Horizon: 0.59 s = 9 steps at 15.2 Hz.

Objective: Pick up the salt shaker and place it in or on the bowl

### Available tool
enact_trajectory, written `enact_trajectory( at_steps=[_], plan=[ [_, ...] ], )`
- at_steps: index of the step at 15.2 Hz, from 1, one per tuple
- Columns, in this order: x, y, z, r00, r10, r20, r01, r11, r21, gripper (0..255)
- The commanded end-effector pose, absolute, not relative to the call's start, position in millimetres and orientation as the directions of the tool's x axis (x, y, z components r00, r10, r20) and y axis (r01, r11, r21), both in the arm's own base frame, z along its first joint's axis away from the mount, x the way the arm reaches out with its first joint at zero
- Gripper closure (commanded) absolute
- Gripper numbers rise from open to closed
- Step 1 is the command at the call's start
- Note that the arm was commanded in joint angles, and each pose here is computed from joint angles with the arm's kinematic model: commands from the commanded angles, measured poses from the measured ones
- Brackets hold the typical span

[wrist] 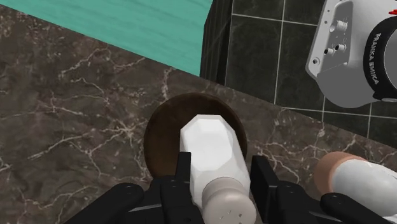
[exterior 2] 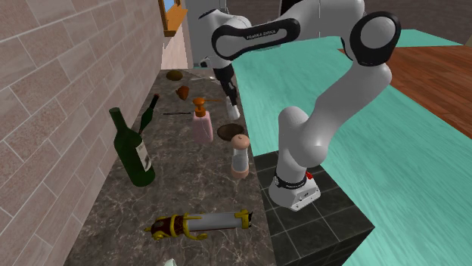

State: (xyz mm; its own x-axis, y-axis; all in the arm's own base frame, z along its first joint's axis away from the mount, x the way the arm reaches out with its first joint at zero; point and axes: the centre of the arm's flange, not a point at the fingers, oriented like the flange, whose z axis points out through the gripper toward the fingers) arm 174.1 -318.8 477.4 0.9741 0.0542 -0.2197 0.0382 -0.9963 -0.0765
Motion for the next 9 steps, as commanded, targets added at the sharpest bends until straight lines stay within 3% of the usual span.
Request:
enact_trajectory(
  at_steps=[1,9],
  plan=[
    [174,-320,467,0.974,0.054,-0.219,0.038,-0.996,-0.076,255],
    [174,-320,424,0.974,0.054,-0.219,0.038,-0.996,-0.076,255]
  ],
)
